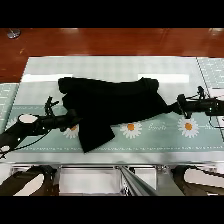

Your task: Fold the shirts.

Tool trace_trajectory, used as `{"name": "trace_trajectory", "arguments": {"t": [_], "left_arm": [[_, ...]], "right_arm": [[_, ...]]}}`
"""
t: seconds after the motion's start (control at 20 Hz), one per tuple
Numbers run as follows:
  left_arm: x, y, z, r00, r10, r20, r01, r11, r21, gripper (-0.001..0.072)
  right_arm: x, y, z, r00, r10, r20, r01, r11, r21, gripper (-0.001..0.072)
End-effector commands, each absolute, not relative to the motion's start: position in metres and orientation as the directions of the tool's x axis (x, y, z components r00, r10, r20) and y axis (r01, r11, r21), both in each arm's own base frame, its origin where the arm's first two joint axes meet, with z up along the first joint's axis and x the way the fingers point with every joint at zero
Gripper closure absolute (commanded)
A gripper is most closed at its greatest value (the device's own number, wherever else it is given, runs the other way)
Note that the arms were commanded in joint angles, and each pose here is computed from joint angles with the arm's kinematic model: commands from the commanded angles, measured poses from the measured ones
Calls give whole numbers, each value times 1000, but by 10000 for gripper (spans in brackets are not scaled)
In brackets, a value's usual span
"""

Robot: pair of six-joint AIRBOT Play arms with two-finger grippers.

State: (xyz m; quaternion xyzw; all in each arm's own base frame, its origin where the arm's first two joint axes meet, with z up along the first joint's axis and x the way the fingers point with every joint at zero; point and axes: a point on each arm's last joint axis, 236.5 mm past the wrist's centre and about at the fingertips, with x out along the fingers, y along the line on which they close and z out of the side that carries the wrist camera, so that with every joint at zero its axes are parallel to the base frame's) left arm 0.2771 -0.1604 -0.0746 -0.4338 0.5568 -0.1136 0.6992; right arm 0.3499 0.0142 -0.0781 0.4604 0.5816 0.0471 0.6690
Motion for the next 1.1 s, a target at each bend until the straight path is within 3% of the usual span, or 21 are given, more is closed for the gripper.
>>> {"name": "trace_trajectory", "arguments": {"t": [0.0, 0.15, 0.25, 0.35, 0.45, 0.6, 0.75, 0.9, 1.05], "left_arm": [[296, -164, -44, 378, -673, -635, -226, 598, -769, 687], [353, -155, 55, 509, -695, -508, -18, 581, -813, 688], [390, -143, 171, 645, -677, -354, 195, 594, -780, 688], [395, -133, 298, 735, -656, -172, 395, 620, -678, 688], [372, -123, 401, 780, -624, -48, 525, 693, -494, 688], [318, -97, 494, 871, -491, -9, 479, 854, -204, 689], [259, -73, 535, 942, -336, 8, 336, 942, -8, 689], [208, -77, 553, 947, -312, 73, 308, 950, 50, 689], [167, -86, 547, 945, -322, 62, 316, 945, 89, 689]], "right_arm": [[367, 24, -34, 326, 643, -693, 344, 603, 720, 686], [412, 26, 76, 477, 601, -641, 94, 691, 717, 686], [433, 33, 176, 613, 561, -556, -83, 746, 661, 686], [432, 46, 286, 744, 525, -412, -247, 790, 561, 686], [404, 50, 385, 851, 456, -260, -319, 843, 433, 686], [325, 44, 481, 949, 306, -79, -278, 929, 245, 686], [243, 40, 522, 983, 180, 45, -184, 975, 128, 686], [178, 46, 537, 985, 126, 121, -135, 989, 66, 686], [142, 52, 530, 987, 110, 116, -115, 993, 37, 686]]}}
